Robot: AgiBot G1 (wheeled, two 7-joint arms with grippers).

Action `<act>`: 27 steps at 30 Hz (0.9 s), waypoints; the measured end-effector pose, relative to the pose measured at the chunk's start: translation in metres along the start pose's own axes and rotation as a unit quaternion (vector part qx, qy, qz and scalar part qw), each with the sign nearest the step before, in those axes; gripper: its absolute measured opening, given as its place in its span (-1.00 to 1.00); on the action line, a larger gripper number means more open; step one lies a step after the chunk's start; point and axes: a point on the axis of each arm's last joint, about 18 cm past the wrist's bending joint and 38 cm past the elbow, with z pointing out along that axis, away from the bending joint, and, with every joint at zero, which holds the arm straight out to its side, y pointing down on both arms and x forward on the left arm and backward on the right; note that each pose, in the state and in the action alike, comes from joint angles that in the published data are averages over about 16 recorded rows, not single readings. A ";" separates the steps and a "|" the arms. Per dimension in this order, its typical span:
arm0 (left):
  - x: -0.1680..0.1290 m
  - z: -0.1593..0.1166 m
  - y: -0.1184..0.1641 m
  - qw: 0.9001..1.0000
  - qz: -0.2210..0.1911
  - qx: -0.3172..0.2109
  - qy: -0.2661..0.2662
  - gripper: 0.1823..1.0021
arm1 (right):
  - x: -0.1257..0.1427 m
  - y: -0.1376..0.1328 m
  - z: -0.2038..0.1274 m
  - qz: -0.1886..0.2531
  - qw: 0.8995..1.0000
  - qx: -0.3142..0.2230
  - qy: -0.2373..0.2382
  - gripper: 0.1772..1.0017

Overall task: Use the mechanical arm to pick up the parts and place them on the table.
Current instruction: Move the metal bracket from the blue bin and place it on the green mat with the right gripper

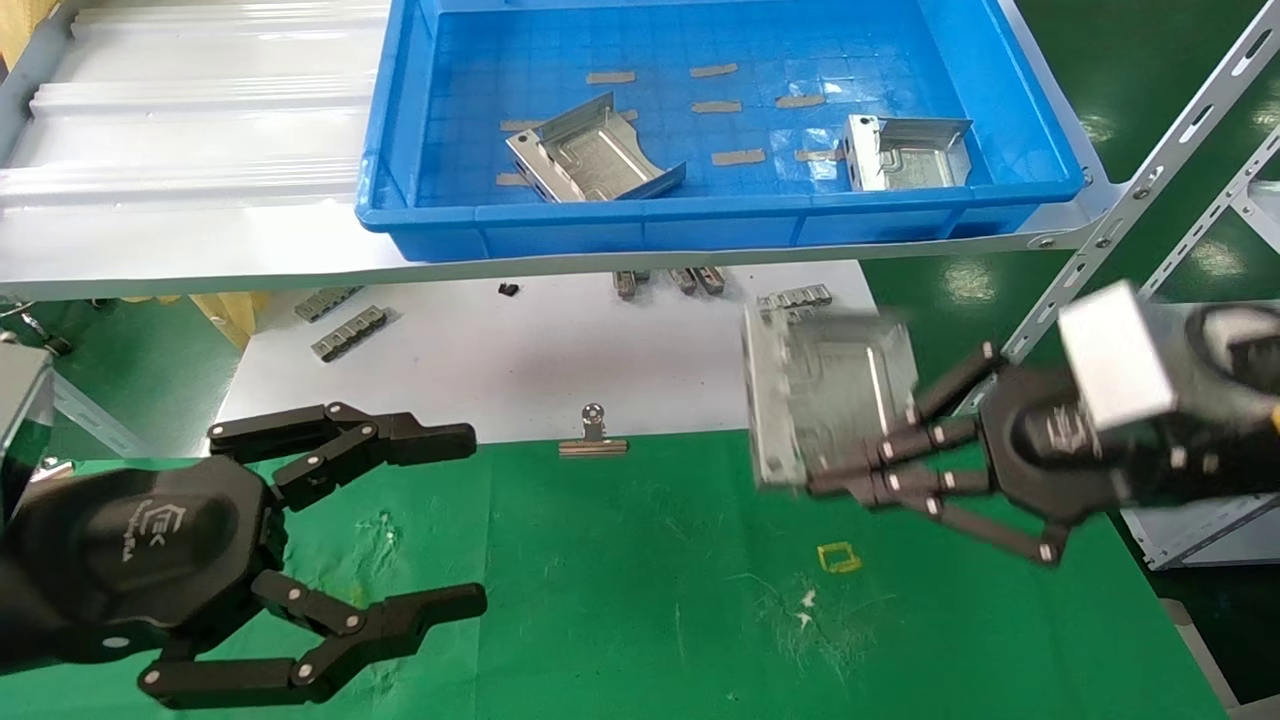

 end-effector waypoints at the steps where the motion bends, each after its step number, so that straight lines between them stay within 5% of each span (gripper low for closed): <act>1: 0.000 0.000 0.000 1.000 0.000 0.000 0.000 0.22 | -0.004 0.008 0.001 0.001 1.000 -0.006 -0.004 -0.96; 14: 0.000 0.000 0.000 1.000 0.000 0.000 0.000 0.82 | -0.047 0.104 0.029 -0.016 0.993 -0.094 -0.074 -0.96; 27: 0.000 0.000 0.000 1.000 0.000 0.000 0.000 0.99 | -0.038 0.153 0.066 -0.025 0.989 -0.136 -0.050 -0.96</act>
